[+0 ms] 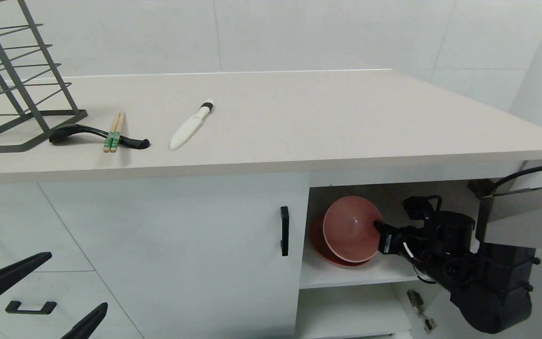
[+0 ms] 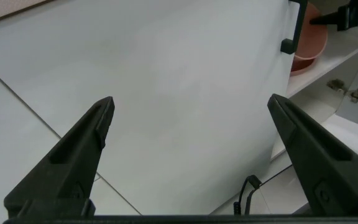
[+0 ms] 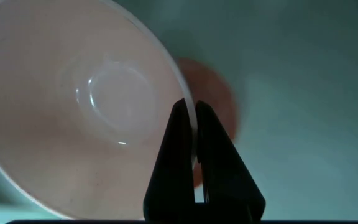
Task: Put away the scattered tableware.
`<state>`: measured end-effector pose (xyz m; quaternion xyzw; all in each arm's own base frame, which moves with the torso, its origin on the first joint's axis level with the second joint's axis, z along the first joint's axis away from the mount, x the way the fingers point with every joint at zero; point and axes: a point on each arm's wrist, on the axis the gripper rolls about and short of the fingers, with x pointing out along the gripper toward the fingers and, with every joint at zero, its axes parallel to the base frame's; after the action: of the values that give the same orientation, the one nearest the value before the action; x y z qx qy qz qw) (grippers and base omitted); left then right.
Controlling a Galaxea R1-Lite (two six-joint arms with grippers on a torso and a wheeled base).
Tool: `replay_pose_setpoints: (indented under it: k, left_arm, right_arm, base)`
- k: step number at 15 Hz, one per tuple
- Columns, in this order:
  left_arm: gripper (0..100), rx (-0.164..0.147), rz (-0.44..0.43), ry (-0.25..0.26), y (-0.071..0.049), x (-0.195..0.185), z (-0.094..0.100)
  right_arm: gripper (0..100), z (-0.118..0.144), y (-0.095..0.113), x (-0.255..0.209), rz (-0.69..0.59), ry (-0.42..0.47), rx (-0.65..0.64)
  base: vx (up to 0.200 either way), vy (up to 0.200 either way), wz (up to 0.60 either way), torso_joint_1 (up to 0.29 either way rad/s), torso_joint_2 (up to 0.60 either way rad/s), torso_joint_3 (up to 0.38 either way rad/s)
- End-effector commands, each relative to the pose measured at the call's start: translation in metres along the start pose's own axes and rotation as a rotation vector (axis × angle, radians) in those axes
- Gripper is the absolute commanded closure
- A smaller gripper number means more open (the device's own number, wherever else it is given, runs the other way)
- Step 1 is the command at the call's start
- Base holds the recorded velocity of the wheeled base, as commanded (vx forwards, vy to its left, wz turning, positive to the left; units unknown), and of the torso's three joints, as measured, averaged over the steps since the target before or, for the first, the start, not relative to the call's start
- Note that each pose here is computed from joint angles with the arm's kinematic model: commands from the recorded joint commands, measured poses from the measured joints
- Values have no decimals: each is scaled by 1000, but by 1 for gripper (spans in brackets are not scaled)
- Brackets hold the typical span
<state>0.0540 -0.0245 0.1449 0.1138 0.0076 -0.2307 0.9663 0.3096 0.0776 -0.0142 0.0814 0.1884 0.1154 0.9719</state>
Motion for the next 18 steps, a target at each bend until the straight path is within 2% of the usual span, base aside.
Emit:
replay_pose_setpoints:
  k: [1,8,9,16,18]
  left_arm:
    - [0,-1,0,6,0,1,0]
    - [0,1,-2,7,0,0,-2]
    - [0,1,-1,8,0,0,-2]
    - [0,-1,-1,9,-1,0,-3]
    - [0,-1,-1,11,-1,0,-3]
  right_arm:
    - [100,-8,-8,8,-21,17,7]
    - [100,-18,-6,1,-21,66,-10]
    - [0,-19,-5,0,-20,70,-13]
    - [0,-24,-4,0,-5,94,-55]
    - [0,-15,8,-11,72,84,-86]
  base:
    - [0,0,0,0,0,0]
    - [0,0,0,0,0,0]
    - [0,0,0,0,0,0]
    - [0,0,0,0,0,0]
    - [0,0,0,0,0,0]
